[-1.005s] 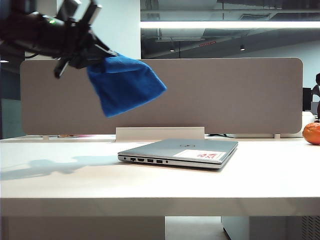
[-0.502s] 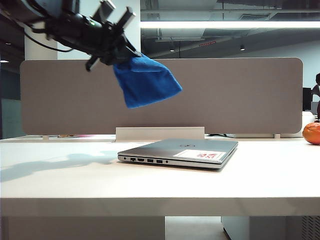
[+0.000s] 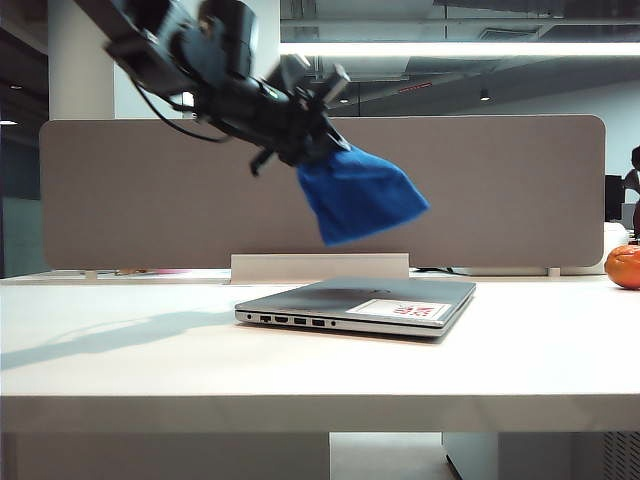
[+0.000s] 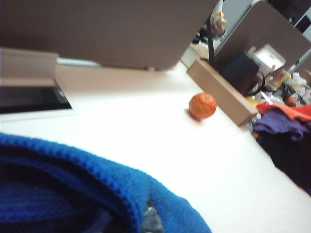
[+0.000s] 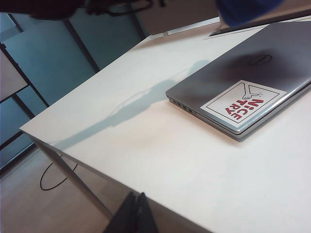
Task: Pick up the blue rag and put it over the laptop.
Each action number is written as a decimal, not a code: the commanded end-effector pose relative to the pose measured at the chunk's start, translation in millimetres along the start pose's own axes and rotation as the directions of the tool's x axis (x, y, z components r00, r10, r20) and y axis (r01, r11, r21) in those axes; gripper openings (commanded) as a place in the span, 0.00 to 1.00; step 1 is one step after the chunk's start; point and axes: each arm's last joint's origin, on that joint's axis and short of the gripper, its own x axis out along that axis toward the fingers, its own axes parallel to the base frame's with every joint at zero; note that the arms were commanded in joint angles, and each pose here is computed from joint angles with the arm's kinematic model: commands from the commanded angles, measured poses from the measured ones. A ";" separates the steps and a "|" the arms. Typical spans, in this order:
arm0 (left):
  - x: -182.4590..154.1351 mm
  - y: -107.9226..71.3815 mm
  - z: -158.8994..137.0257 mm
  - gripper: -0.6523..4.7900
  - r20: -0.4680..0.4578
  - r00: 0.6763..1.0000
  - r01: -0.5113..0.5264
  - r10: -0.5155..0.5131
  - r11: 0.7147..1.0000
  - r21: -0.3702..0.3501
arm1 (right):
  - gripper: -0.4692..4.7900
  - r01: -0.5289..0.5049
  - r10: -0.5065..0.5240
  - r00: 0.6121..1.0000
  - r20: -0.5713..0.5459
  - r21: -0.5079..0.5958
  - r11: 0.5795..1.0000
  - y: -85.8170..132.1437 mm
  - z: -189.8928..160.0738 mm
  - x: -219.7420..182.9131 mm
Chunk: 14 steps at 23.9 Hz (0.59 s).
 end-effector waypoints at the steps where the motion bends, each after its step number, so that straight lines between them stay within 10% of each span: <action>1: 12.3 2.5 -5.1 0.11 -0.073 0.997 -0.026 0.024 0.999 -0.027 | 0.09 0.000 0.000 1.000 0.006 -0.007 1.000 -0.4 -0.4 0.2; 14: 10.4 20.9 -54.1 0.11 -0.474 0.868 -0.209 0.149 0.975 -0.075 | 0.09 0.001 0.000 1.000 0.007 -0.007 1.000 -0.4 -0.4 0.2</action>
